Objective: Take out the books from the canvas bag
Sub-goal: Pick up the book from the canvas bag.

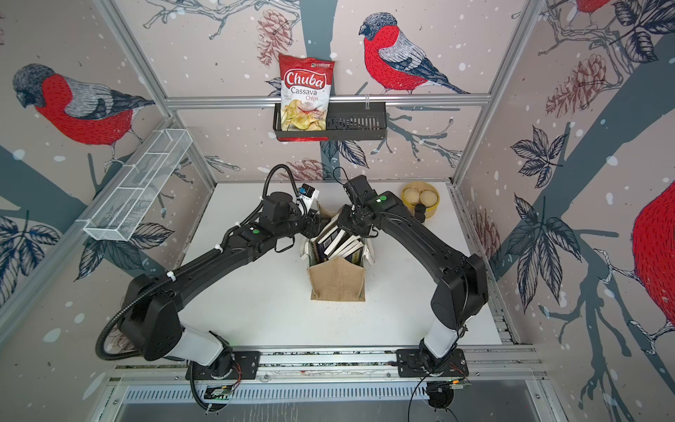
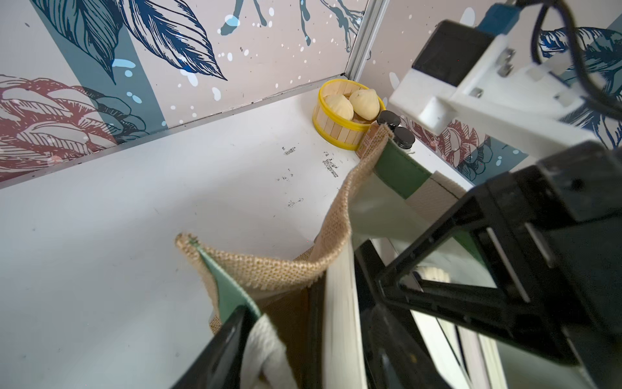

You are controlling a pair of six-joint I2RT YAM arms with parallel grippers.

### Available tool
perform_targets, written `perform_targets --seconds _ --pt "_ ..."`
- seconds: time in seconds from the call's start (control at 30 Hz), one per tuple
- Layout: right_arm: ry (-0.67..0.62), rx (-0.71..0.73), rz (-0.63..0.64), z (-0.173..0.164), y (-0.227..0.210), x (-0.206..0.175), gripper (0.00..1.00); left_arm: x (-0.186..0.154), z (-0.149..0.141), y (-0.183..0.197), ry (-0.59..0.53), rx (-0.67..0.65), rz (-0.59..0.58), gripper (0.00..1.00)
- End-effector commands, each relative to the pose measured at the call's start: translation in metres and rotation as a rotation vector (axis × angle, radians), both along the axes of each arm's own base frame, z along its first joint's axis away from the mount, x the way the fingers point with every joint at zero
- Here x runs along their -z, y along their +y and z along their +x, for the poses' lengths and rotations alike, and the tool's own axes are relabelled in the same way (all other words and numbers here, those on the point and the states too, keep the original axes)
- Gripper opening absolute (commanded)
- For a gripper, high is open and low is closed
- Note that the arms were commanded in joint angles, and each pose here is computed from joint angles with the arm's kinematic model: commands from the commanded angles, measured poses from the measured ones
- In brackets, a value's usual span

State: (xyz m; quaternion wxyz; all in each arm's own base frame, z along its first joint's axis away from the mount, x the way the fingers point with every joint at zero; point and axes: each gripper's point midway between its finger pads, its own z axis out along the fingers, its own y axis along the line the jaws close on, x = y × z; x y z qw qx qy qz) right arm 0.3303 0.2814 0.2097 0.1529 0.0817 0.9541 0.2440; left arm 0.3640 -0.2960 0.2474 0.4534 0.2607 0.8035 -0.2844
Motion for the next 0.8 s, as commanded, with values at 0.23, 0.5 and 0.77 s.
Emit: perform_targets --seconds 0.23,0.5,0.77 --pt "-0.017 -0.013 0.067 -0.004 0.005 -0.019 0.00 -0.008 -0.001 -0.002 -0.031 0.018 -0.015 0.59" --pt "-0.086 0.008 0.183 -0.005 0.010 -0.058 0.00 -0.005 0.000 -0.002 -0.028 0.014 -0.011 0.60" --pt "-0.179 0.022 0.263 -0.005 0.009 -0.100 0.00 -0.009 0.001 0.001 -0.042 -0.001 -0.012 0.60"
